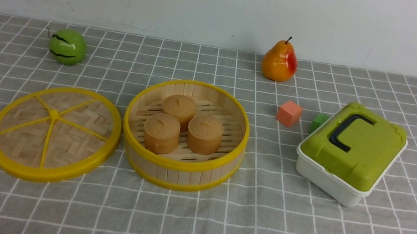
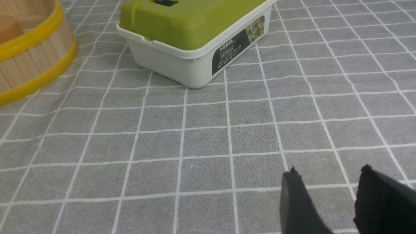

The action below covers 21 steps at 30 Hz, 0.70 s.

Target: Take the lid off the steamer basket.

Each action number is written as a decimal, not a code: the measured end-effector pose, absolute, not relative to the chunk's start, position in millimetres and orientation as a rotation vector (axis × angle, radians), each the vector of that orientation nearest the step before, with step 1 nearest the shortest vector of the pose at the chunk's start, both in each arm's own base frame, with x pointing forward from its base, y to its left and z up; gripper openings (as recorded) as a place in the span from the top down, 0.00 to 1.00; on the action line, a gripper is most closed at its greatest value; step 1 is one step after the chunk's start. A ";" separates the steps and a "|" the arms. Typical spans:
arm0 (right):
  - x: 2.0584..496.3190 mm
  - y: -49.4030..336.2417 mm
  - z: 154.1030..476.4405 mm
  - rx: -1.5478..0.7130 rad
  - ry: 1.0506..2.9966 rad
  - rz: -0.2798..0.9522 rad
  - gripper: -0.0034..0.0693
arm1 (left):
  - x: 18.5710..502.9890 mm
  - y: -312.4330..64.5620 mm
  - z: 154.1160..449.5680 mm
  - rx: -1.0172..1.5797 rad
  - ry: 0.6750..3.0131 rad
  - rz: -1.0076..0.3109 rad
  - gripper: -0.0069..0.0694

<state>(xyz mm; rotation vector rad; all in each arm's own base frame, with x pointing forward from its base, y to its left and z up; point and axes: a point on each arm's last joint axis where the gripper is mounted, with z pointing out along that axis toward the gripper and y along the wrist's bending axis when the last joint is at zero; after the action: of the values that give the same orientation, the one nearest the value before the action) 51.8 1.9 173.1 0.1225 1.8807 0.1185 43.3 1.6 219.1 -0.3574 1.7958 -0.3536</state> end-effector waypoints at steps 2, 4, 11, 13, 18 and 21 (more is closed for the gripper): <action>51.8 1.9 173.1 0.122 1.881 0.119 0.62 | 43.5 0.6 218.3 -0.326 1.802 -0.344 0.93; 51.8 1.9 173.1 0.122 1.881 0.119 0.62 | 45.0 0.1 213.6 -0.267 1.810 -0.303 0.93; 51.8 1.9 173.1 0.122 1.881 0.119 0.62 | 50.1 -4.2 169.4 -0.114 1.934 -0.222 0.93; 51.8 1.9 173.1 0.122 1.881 0.119 0.62 | 51.0 -5.6 168.4 -0.064 1.917 -0.210 0.93; 51.8 1.9 173.1 0.122 1.881 0.119 0.62 | 51.5 -7.1 168.9 -0.022 1.900 -0.205 0.93; 51.8 1.9 173.1 0.122 1.881 0.119 0.62 | 51.5 -7.3 168.7 -0.020 1.900 -0.207 0.93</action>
<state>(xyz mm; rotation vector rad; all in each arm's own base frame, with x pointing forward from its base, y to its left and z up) 51.8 1.9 173.1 0.1225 1.8807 0.1185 51.5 -7.3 168.7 -0.0197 1.8999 -0.2067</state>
